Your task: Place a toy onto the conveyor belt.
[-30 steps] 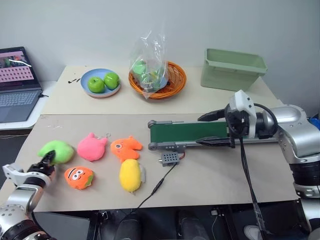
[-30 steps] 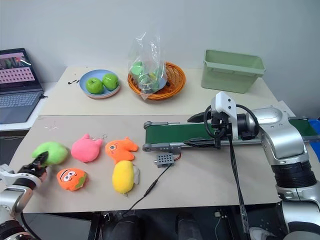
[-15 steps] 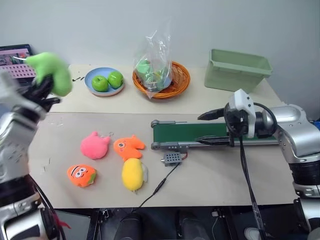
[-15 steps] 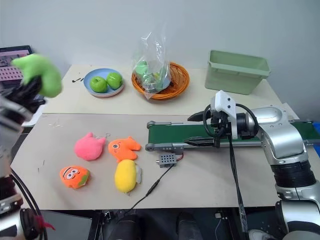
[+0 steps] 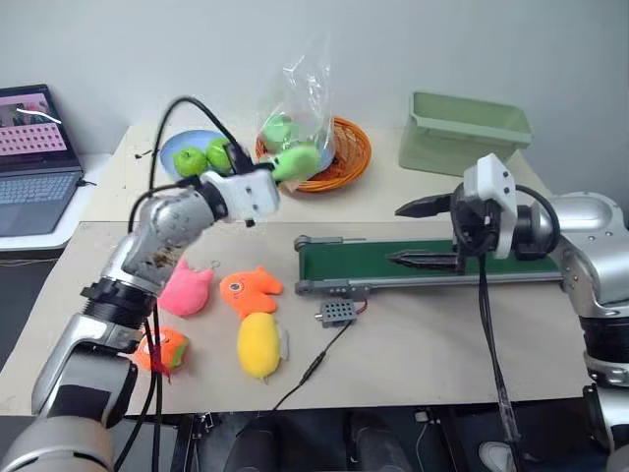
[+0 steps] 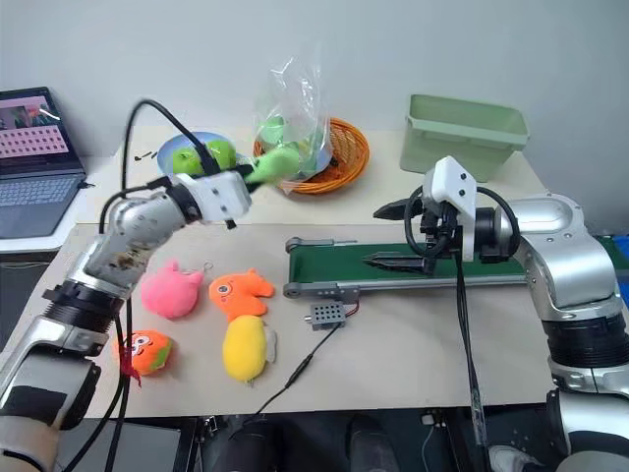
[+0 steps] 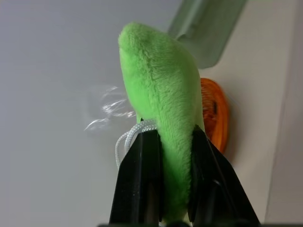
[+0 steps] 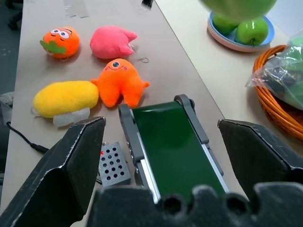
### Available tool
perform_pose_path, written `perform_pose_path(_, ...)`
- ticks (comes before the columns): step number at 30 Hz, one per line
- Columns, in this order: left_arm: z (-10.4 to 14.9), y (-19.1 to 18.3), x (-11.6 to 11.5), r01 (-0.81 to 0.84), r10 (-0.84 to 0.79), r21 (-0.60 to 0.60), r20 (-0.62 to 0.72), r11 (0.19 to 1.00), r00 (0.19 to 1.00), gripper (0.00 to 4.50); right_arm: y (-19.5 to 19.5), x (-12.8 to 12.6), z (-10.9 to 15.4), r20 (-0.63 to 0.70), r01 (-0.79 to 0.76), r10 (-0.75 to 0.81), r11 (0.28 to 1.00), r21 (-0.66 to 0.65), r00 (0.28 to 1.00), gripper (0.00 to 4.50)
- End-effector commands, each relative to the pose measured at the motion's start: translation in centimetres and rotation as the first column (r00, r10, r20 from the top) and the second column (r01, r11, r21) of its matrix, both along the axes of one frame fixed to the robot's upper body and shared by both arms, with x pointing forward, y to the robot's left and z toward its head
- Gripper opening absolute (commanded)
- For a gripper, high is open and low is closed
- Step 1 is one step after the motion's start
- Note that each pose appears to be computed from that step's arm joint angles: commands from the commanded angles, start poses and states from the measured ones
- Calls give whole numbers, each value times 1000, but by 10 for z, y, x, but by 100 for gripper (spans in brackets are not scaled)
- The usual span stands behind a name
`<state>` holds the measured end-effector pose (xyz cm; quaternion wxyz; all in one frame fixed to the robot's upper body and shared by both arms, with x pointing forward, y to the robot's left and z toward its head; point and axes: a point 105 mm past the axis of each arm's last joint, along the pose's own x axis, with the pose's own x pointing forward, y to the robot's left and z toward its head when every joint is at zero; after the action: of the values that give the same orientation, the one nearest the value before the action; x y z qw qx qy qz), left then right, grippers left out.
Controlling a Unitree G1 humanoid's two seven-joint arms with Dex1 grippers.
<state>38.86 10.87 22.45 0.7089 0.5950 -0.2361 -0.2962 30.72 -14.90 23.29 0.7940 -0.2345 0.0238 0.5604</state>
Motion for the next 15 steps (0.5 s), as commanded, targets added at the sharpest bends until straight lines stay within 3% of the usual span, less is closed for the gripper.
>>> perform_pose_path(1, 1, -22, -9, 84, -125, 187, 221, 979, 967, 60, -6, -5, 15, 53, 21, -23, 1000, 20, 998, 450)
perform_pose_path(6, -18, -42, -15, 152, -262, 329, 321, 932, 910, 60, -6, -6, 14, 55, 38, -39, 999, 23, 998, 450)
perform_pose_path(15, -68, -66, -18, 249, -386, 447, 246, 859, 889, 60, -7, -8, 14, 63, 55, -57, 998, 29, 996, 450)
